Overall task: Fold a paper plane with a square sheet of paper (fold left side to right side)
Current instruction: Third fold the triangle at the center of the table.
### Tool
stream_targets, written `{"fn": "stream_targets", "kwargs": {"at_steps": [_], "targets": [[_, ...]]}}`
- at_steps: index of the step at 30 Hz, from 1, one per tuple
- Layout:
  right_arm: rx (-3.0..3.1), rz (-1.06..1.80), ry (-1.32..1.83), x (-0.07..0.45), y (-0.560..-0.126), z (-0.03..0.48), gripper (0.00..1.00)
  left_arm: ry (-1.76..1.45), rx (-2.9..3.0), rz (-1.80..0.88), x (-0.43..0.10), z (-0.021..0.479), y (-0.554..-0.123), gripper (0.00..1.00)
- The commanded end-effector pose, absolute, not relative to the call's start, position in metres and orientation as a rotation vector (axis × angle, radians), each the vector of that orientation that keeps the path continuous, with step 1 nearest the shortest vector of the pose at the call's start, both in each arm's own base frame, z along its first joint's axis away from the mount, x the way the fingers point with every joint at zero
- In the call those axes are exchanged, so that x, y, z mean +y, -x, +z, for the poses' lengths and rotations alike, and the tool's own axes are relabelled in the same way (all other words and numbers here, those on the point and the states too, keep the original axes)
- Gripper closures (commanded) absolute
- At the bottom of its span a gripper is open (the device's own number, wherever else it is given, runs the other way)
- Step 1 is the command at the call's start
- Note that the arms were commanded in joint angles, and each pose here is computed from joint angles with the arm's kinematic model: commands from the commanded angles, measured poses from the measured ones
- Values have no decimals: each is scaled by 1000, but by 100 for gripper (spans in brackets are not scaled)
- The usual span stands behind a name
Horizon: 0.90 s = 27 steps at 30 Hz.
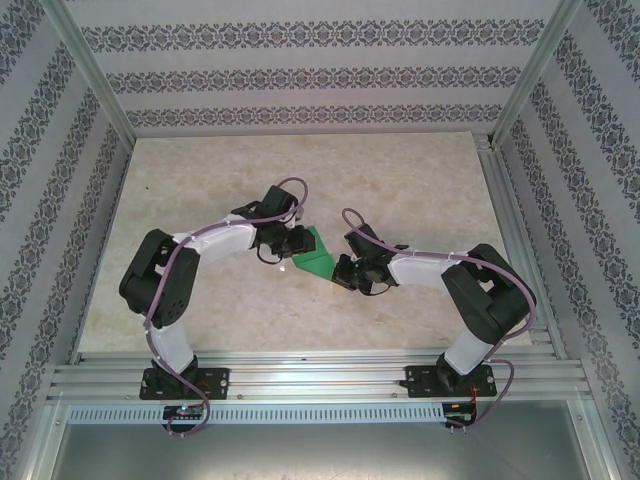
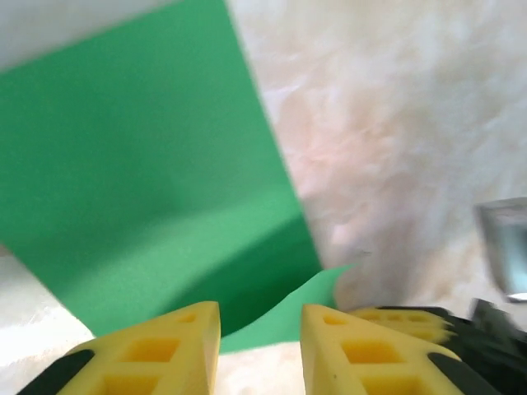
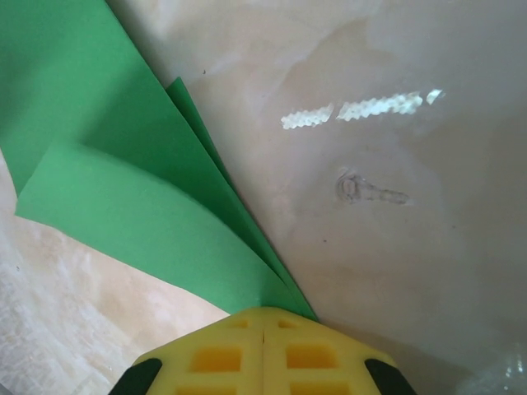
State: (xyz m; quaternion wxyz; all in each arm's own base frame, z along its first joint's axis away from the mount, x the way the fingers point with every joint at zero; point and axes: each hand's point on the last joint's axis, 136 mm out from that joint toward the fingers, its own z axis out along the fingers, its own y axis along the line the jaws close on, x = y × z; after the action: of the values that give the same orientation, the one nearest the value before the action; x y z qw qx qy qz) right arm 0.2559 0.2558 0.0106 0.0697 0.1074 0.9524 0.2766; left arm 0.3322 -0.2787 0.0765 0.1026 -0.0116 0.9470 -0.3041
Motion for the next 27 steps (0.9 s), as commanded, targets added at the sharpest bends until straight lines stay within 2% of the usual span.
{"fn": "stream_targets", "kwargs": {"at_steps": [1, 5, 9, 20, 27], "targets": [[3042, 606, -378, 223, -222, -32, 100, -13, 2742, -947, -278, 106, -327, 79], [3046, 606, -371, 223, -222, -32, 100, -55, 2743, -1126, -302, 98, -303, 89], [3044, 600, -367, 223, -223, -31, 100, -82, 2765, -1206, -324, 81, -283, 93], [3049, 587, -358, 223, -222, -30, 100, -41, 2844, -1195, -338, 34, -273, 95], [3057, 577, -352, 222, -221, -31, 100, -23, 2847, -1156, -337, 25, -277, 95]]}}
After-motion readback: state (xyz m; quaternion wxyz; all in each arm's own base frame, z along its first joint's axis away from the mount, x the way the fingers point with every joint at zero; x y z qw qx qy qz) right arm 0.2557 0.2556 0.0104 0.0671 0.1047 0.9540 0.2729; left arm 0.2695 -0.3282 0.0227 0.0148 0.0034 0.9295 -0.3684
